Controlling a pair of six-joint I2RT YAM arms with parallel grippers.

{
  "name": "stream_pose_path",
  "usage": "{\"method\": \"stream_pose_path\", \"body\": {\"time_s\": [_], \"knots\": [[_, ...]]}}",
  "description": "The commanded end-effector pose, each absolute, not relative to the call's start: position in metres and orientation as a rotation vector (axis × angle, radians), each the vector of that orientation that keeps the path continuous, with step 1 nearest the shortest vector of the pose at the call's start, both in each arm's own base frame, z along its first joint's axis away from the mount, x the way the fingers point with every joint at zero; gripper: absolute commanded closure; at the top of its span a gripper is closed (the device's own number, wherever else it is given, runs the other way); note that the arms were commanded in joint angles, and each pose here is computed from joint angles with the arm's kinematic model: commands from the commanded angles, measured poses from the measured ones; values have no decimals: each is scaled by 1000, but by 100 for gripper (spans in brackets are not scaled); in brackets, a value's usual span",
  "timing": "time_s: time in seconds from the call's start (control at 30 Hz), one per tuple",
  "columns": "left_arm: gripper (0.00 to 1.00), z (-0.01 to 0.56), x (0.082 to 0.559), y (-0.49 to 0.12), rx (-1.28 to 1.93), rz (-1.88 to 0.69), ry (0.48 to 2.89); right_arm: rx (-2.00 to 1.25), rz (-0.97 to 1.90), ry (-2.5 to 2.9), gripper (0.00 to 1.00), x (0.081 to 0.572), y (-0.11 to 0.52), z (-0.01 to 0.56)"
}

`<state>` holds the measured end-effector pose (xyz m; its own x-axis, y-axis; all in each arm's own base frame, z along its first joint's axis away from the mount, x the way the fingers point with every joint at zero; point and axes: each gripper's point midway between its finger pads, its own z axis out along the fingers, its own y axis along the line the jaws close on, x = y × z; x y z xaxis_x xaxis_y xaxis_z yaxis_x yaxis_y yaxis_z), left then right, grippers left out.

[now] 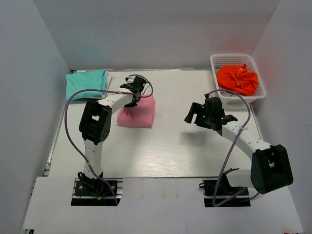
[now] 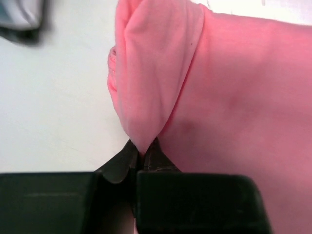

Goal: Fold and stack the t-shirts
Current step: Put the neatly folded tshirt into the corner of the board with the left arm

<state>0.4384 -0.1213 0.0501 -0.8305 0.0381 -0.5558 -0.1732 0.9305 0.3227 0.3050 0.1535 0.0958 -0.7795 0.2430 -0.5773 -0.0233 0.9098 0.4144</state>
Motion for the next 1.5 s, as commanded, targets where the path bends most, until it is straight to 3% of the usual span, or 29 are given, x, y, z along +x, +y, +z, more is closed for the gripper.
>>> {"method": "stream_pose_path", "body": {"time_s": [0.0,0.27,0.67,1.17,1.47], "knots": [[100,132,475,-108,6,558,2285,199,503,2427,10,308,146,86],[100,197,509,-73,67,743,2101,230,499,2512,10,311,143,60],[100,283,550,-30,23,745,1934,290,393,2430,10,314,118,60],[100,361,545,22,-30,753,1814,298,370,2367,10,314,110,78],[100,366,549,44,-82,773,1792,285,396,2360,10,321,117,82]]}}
